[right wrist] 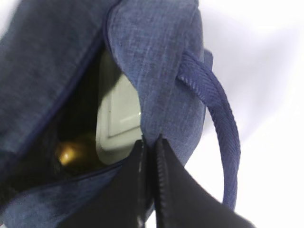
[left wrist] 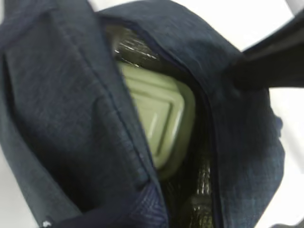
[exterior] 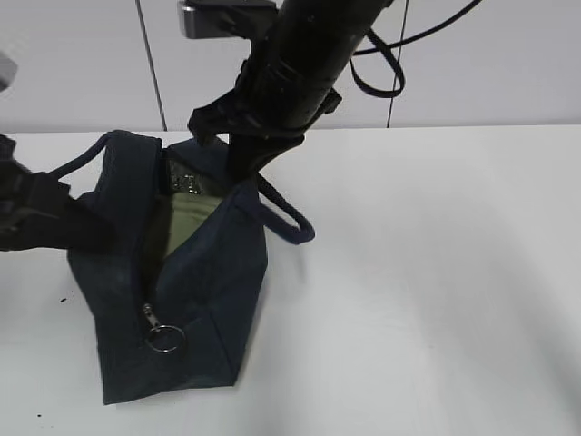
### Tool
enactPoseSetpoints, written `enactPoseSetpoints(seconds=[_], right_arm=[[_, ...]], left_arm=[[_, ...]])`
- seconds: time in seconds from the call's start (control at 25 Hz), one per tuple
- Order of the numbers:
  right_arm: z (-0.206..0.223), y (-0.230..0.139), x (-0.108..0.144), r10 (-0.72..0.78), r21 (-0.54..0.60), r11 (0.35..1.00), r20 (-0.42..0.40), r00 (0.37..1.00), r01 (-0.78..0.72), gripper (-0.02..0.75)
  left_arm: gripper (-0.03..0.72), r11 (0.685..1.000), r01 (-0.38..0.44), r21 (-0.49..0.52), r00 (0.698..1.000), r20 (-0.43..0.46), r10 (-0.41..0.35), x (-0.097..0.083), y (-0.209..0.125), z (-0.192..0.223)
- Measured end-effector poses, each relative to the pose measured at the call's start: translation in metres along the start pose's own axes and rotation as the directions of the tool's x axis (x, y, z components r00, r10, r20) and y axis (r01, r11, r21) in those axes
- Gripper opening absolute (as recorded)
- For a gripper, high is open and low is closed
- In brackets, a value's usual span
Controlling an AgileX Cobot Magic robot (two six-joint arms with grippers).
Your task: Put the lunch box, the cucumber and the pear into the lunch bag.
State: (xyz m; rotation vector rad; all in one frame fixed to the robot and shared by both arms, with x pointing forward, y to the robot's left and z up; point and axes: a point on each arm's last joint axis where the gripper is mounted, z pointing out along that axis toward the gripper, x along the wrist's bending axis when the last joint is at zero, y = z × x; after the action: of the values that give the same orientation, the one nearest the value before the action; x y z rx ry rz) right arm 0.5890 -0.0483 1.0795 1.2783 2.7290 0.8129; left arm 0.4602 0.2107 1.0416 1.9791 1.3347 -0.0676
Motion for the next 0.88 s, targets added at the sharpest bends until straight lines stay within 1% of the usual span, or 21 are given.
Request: enactPoseSetpoints(seconds=[0.12,0.2,0.28,0.36,0.48,0.6,0.76,0.88], right_arm=[[-0.016,0.001,-0.002,-0.008,-0.03,1.0,0.072,0.997,0.01,0.007],[-0.022,0.0,-0.008,-0.006,-0.027,1.0,0.15,0.989,0.01,0.007],[-0.023,-0.004,-0.013,-0.015,-0.003,1.0,0.209,0.978,0.015,0.007],[-0.016,-0.01,-0.017,-0.011,0.025,1.0,0.23,0.973,0.005,0.006],[-0.001,-0.022,-0.022,-0.003,0.037,0.999,0.238,0.971,-0.007,0.006],[0.016,-0.037,-0.023,0.016,0.035,0.999,0.222,0.975,-0.024,0.006],[0.027,-0.046,-0.022,0.057,-0.032,0.998,0.188,0.981,-0.052,0.006],[0.028,-0.045,-0.022,0.068,-0.055,0.997,0.178,0.982,-0.059,0.008]], left_arm=[[-0.018,0.999,-0.041,0.024,0.998,0.056,0.04,-0.015,0.016,0.018],[-0.018,0.998,-0.062,0.031,0.995,0.082,0.059,-0.021,0.03,0.029],[-0.018,0.996,-0.076,0.042,0.993,0.094,0.071,-0.023,0.044,0.042],[-0.018,0.995,-0.087,0.039,0.992,0.099,0.083,-0.023,0.058,0.05],[-0.018,0.995,-0.087,0.044,0.991,0.102,0.082,-0.02,0.069,0.059],[-0.018,0.993,-0.092,0.079,0.991,0.108,0.083,-0.018,0.067,0.064],[-0.018,0.988,-0.106,0.111,0.99,0.106,0.094,-0.016,0.064,0.066],[-0.012,0.986,-0.116,0.117,0.99,0.1,0.104,-0.015,0.064,0.066]])
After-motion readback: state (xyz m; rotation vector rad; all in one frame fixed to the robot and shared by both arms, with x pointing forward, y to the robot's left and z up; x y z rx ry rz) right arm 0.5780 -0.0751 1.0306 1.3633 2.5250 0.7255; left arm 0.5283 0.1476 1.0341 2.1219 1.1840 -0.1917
